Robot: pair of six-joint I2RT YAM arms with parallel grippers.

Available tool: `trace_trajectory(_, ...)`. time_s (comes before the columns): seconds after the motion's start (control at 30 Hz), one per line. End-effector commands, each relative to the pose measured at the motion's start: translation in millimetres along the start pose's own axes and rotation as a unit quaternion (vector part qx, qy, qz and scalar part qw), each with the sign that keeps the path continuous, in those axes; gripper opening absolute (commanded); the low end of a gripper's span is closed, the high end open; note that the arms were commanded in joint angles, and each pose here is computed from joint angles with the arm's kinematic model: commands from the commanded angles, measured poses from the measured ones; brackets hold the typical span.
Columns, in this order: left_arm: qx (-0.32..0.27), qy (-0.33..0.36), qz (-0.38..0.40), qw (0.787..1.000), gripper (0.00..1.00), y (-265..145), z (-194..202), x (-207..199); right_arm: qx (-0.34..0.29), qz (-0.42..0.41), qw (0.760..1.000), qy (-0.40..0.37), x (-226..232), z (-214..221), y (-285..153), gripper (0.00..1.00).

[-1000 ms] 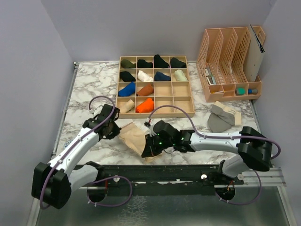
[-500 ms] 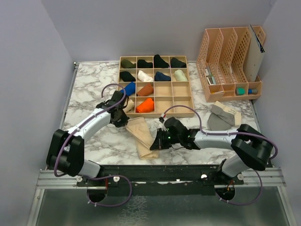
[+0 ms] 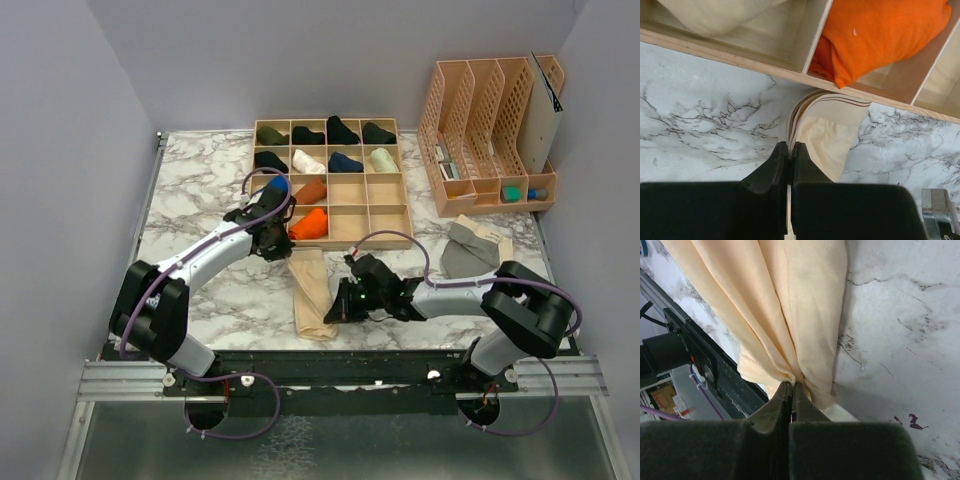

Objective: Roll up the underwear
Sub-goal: Fold the underwear at the center of the board.

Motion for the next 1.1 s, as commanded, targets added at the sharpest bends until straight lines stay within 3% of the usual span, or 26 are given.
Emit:
trace_trajectory(0.0, -0.04, 0.035, 0.019, 0.998, 0.0, -2.5, -6.7, -26.2, 0.027, -0.008, 0.999, -0.015, -1.4, 6.5, 1.9, 0.02)
trace_trajectory(0.43, -0.026, 0.109, 0.027, 0.993, 0.0, 26.6, 21.9, -82.6, 0.01, 0.012, 1.0, 0.02, -10.0, 8.5, -0.1, 0.02)
trace_trajectory(0.63, -0.019, 0.114, 0.05, 0.992, 0.0, 32.1, 28.1, -97.8, 0.0, -0.027, 1.0, 0.015, 0.7, 7.8, -8.1, 0.06)
trace_trajectory(0.7, -0.012, 0.125, 0.055, 0.991, 0.0, 35.6, 32.7, -102.4, -0.012, -0.025, 0.999, 0.025, 0.0, 6.9, -11.5, 0.09)
trace_trajectory(0.77, -0.005, 0.132, 0.052, 0.99, 0.0, 40.2, 38.3, -103.3, -0.023, -0.01, 0.999, 0.041, -4.1, 6.4, -13.9, 0.2)
trace_trajectory(0.83, 0.001, 0.138, 0.051, 0.989, 0.0, 44.3, 43.8, -104.5, -0.029, -0.006, 0.998, 0.048, -5.7, 6.5, -16.1, 0.19)
trace_trajectory(0.93, 0.008, 0.149, 0.049, 0.988, 0.0, 50.9, 50.2, -106.8, -0.033, 0.012, 0.997, 0.07, -10.3, 8.2, -19.0, 0.34)
trace_trajectory(1.07, 0.02, 0.17, 0.045, 0.984, 0.0, 61.6, 58.1, -110.1, -0.021, 0.014, 0.995, 0.093, -13.7, 15.7, -22.3, 0.39)
Point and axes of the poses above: each gripper's point midway between its finger pads, its own y axis out along the fingers, its own x axis along the line the jaws close on, z = x × y, the point moved 5 cm from there along -y, back along the fingers, and after that the axes turned 1 degree about -y, right-handed, at the moved point
